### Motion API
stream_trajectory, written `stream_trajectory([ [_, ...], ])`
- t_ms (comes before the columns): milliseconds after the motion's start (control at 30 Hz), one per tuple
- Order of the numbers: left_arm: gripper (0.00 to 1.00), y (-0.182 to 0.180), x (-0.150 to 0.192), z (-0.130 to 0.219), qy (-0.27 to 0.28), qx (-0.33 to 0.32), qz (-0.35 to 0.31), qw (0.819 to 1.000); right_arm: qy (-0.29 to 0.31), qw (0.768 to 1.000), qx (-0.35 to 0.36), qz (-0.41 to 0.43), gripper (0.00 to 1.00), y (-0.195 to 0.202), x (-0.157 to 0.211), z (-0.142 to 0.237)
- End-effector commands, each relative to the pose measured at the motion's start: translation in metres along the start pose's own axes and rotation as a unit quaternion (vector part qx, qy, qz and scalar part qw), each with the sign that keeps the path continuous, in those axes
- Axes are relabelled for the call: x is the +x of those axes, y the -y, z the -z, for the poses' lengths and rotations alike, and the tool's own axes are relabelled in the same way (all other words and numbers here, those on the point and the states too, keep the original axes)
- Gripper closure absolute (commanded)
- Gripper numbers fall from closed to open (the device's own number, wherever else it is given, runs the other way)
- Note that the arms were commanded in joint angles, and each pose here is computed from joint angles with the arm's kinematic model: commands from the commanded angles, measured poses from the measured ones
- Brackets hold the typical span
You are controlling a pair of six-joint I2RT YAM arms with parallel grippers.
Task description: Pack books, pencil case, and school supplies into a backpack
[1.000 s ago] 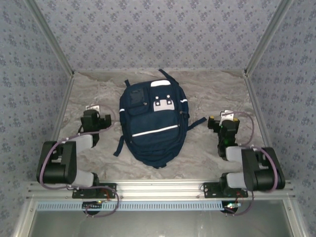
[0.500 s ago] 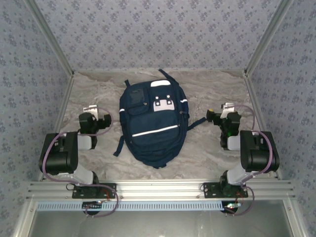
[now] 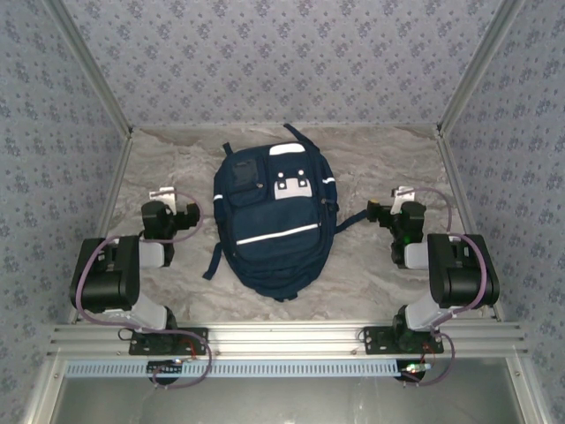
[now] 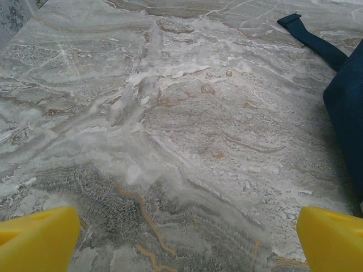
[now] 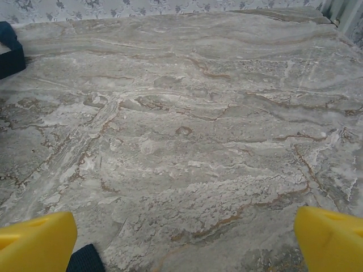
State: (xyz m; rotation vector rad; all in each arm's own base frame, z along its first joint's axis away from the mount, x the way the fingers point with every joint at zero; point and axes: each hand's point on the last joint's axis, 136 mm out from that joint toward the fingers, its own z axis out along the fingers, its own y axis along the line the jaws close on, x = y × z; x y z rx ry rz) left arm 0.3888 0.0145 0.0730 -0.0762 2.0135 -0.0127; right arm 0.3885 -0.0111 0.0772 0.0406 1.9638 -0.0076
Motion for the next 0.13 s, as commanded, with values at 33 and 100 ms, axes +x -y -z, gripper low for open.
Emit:
stream_trajectory([
  [33, 0.02, 0.0048, -0.0181, -0.0019, 0.025, 0.008, -0.01, 1.0, 0.004, 1.0, 0.0, 0.002, 0.0, -0.0002, -0.0061, -0.0002],
  [100, 0.02, 0.0042, -0.0176, -0.0015, 0.026, 0.007, -0.011, 1.0, 0.005, 1.0, 0.0, 0.002, 0.0, -0.0001, -0.0068, -0.0003],
])
